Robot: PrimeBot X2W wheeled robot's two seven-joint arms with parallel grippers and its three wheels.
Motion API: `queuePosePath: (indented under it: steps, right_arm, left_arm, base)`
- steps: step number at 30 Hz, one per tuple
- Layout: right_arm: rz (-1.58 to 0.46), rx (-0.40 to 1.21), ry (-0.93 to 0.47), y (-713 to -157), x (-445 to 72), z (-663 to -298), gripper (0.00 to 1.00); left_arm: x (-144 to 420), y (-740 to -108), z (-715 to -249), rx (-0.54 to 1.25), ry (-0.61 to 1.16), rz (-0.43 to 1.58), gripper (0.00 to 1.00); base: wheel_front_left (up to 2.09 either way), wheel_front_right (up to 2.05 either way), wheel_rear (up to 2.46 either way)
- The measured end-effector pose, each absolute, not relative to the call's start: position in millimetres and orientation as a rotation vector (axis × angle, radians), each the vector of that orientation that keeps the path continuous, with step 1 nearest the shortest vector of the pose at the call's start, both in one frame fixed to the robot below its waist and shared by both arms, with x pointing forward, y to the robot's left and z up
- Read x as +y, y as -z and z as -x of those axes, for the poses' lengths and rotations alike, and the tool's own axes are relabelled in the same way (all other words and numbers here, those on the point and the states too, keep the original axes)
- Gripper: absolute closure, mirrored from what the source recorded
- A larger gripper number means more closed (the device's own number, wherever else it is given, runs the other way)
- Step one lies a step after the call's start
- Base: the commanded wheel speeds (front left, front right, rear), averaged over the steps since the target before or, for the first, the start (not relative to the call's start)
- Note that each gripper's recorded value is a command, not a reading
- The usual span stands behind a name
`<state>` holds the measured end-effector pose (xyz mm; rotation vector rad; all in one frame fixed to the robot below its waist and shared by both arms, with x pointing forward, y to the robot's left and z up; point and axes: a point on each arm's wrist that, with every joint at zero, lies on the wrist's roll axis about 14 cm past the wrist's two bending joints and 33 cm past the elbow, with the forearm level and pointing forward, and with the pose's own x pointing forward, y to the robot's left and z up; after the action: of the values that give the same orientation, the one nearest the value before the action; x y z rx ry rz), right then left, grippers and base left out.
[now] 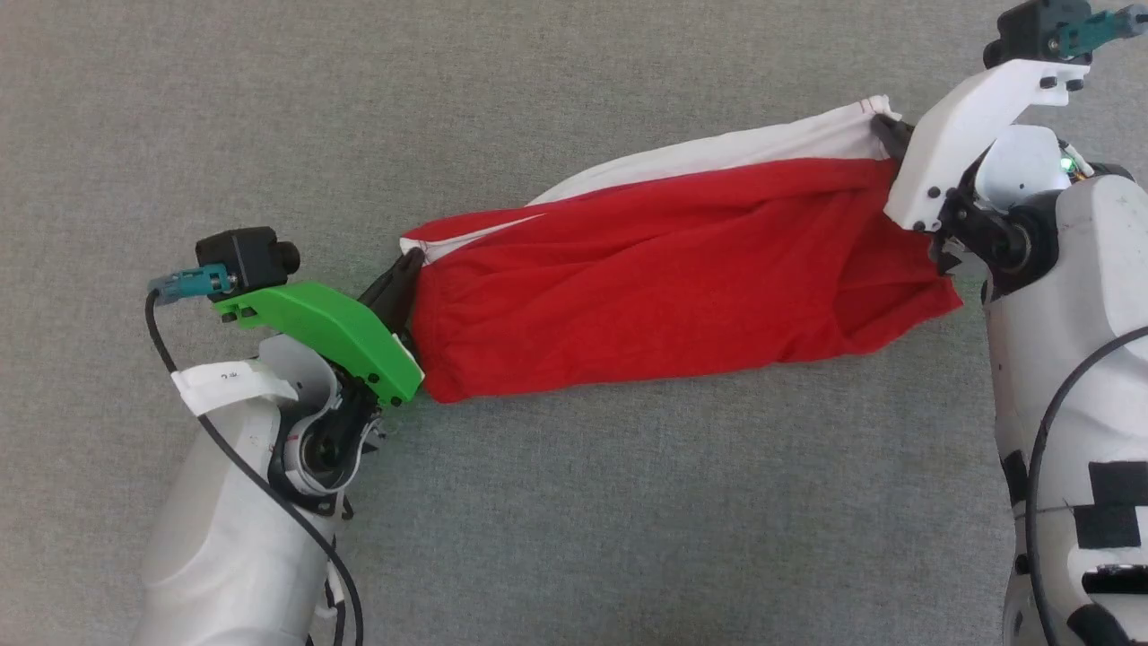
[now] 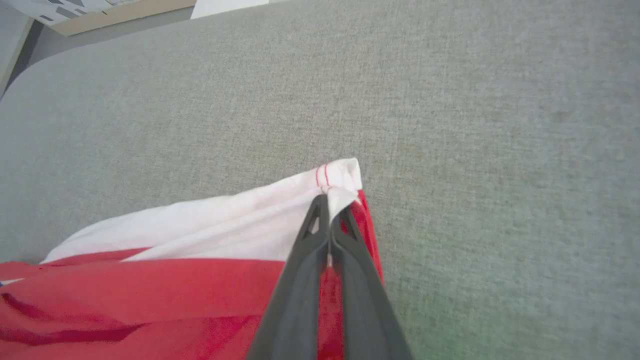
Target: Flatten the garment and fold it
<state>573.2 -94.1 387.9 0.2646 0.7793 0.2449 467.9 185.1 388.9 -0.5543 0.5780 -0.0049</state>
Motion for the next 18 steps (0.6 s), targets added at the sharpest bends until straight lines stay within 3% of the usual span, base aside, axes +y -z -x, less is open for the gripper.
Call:
queuePosePath:
  steps: [8, 9, 10, 11, 12, 18]
  right_arm:
    - [-0.254, 0.77, -0.2, -382, -103, -581, 1.0]
    - [-0.256, 0.772, -0.203, -382, -101, -581, 0.76]
    - [-0.262, 0.769, -0.208, -383, -99, -582, 0.0]
    - [-0.277, 0.762, -0.213, -385, -97, -582, 0.0]
    - [-0.287, 0.758, -0.216, -387, -96, -581, 0.0]
    - [-0.338, 0.666, -0.226, -416, -93, -583, 0.0]
  left_arm:
    - [184, -388, -467, 0.582, 0.007, 0.558, 1.0]
    - [184, -388, -467, 0.582, 0.007, 0.559, 1.0]
    - [184, -389, -467, 0.579, 0.007, 0.561, 0.73]
    - [183, -391, -467, 0.576, 0.008, 0.563, 0.28]
    - [184, -392, -467, 0.575, 0.006, 0.563, 0.0]
    - [191, -412, -465, 0.512, -0.011, 0.561, 0.0]
  base:
    - [0.0, 0.0, 0.0]
    - [0.0, 0.0, 0.0]
    - [0.0, 0.0, 0.0]
    - [0.0, 0.0, 0.0]
    - [0.0, 0.0, 0.0]
    - [0.0, 0.0, 0.0]
